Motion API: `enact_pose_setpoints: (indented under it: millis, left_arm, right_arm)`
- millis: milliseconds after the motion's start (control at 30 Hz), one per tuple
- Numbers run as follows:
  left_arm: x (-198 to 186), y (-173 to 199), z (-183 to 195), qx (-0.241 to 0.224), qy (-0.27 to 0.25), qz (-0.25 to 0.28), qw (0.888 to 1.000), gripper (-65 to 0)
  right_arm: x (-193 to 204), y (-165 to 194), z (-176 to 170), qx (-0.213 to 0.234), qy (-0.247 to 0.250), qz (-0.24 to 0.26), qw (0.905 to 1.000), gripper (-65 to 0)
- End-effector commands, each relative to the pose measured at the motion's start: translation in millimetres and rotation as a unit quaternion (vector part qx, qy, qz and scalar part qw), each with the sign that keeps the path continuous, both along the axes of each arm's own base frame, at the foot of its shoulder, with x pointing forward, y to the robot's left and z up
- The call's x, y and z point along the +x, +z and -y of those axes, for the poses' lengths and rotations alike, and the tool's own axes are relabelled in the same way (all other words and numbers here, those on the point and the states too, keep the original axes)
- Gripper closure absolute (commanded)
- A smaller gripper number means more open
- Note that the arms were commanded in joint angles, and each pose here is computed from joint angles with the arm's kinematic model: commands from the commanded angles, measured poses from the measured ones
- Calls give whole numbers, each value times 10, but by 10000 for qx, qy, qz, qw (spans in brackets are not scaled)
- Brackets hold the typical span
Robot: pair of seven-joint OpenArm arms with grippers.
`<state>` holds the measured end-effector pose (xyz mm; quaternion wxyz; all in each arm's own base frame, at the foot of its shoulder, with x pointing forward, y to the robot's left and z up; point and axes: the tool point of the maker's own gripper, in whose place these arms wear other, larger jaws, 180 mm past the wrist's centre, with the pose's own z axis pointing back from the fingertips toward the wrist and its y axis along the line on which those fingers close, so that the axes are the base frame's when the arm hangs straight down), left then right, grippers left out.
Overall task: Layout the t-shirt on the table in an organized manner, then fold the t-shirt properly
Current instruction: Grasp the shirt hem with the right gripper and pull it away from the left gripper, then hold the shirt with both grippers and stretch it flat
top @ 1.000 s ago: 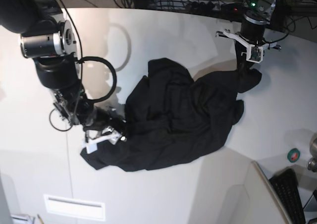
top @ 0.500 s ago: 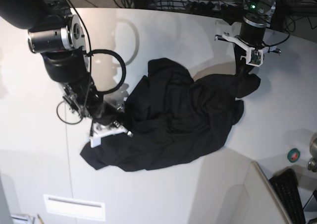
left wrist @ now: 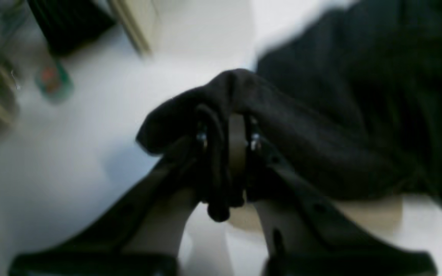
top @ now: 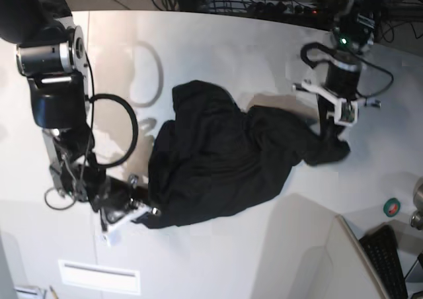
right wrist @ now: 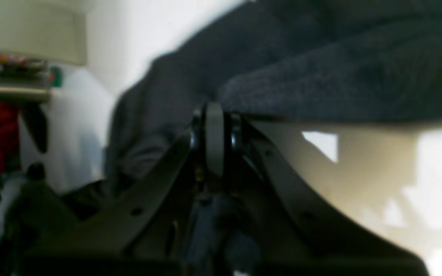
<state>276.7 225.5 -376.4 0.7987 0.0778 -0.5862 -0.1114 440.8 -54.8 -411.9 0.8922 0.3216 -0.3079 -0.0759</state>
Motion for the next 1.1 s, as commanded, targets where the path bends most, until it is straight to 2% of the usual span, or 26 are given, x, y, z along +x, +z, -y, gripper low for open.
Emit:
enact_pose_setpoints:
  millis: [0,67,200,400,533,567,633,767,933,1067]
  left_arm:
    - [42,58,-36,54,34,4,10000,0]
    - [82,65,-36,48,82,-123,9999,0]
    - [61,54,-11,32,65,-182,9998,0]
    - [-27,-21,-67,81,107,-317,9994,0]
    - [-51,-41,-74,91,107,-354,9993,0]
    - [-51,-41,-74,91,107,-354,9993,0]
    - [-51,-41,-74,91,107,-354,9993,0]
    - [-52,-43,-70,84,110,-354,9993,0]
    - [-34,-30,-70,84,110,-331,9994,0]
    - [-34,-30,-70,84,110,-331,9994,0]
  right_arm:
    - [117,101,85,-67,-55,117,9999,0]
    - [41,-63,120,-58,-129,-172,9998,0]
    - [-114,-348,361,237,-806,-733,9938,0]
    - [-315,-555,633,582,-1442,-1042,9823,0]
    - [-470,-689,829,818,-1935,-1190,9704,-366]
    - [-507,-718,871,872,-2041,-1223,9674,-428]
    - [-548,-745,927,953,-2177,-1243,9634,-482]
    - [-496,-728,1010,921,-2380,-1063,9610,-464]
    - [-406,-672,829,777,-2061,-978,9705,-396]
    - [-360,-681,583,823,-1855,-1055,9735,-356]
